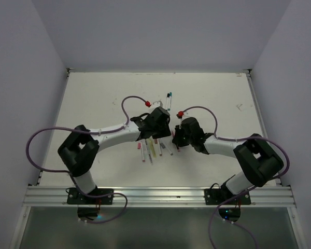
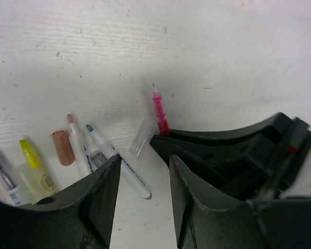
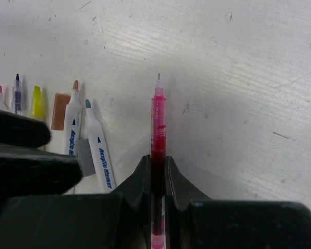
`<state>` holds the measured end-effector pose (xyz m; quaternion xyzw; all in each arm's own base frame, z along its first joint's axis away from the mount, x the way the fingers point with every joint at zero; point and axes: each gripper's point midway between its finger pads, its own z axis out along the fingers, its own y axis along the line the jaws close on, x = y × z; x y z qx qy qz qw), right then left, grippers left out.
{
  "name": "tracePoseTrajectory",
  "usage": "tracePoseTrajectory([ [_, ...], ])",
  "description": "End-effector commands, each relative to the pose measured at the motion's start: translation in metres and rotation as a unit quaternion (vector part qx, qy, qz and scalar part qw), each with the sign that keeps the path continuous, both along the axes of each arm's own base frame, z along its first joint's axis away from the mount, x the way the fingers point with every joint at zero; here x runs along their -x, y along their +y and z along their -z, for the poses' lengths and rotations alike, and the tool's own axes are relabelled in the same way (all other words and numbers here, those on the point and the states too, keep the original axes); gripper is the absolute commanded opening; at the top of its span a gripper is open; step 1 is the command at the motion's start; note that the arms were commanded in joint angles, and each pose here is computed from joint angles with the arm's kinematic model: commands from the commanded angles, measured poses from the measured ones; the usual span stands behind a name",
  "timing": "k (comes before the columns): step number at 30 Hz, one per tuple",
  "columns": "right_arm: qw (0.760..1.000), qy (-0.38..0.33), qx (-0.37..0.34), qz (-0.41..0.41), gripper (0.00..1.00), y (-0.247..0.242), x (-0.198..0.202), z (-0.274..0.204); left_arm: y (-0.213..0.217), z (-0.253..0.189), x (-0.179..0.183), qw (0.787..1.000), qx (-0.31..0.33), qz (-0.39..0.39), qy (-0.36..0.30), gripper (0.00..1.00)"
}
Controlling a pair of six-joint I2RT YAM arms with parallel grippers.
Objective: Open the pen caps
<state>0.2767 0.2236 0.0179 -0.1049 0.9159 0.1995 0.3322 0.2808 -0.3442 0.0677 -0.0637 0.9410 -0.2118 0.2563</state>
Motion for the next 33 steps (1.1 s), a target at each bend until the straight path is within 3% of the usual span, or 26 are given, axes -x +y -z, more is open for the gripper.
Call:
tracePoseTrajectory([
  [1, 1.000, 0.019, -0.007, -0.004, 0.05, 0.007, 0.001, 0.007, 0.021, -0.044, -0.012, 0.998, -0.013, -0.028, -0.063, 0.47],
  [8, 0.999, 0.031, -0.008, -0.009, 0.15, 0.013, 0.001, 0.009, 0.058, -0.085, -0.012, 0.990, -0.028, -0.058, -0.122, 0.54],
  [17, 0.999, 0.037, -0.004, -0.006, 0.35, 0.012, 0.005, 0.008, 0.107, -0.090, -0.008, 0.985, -0.037, -0.090, -0.142, 0.55],
  [24, 0.999, 0.029, -0.029, -0.028, 0.36, 0.025, 0.005, -0.006, 0.127, -0.086, -0.006, 0.983, -0.040, -0.098, -0.148, 0.59],
  [25, 0.999, 0.027, -0.032, -0.032, 0.36, 0.028, 0.004, -0.009, 0.131, -0.083, -0.006, 0.983, -0.046, -0.098, -0.147, 0.64],
  [27, 0.999, 0.017, -0.037, -0.028, 0.36, 0.029, 0.000, -0.019, 0.135, -0.086, -0.006, 0.982, -0.045, -0.099, -0.154, 0.65],
  [33, 0.999, -0.034, -0.004, 0.022, 0.36, 0.020, -0.033, -0.062, 0.162, -0.085, -0.011, 0.977, -0.069, -0.108, -0.170, 0.88],
])
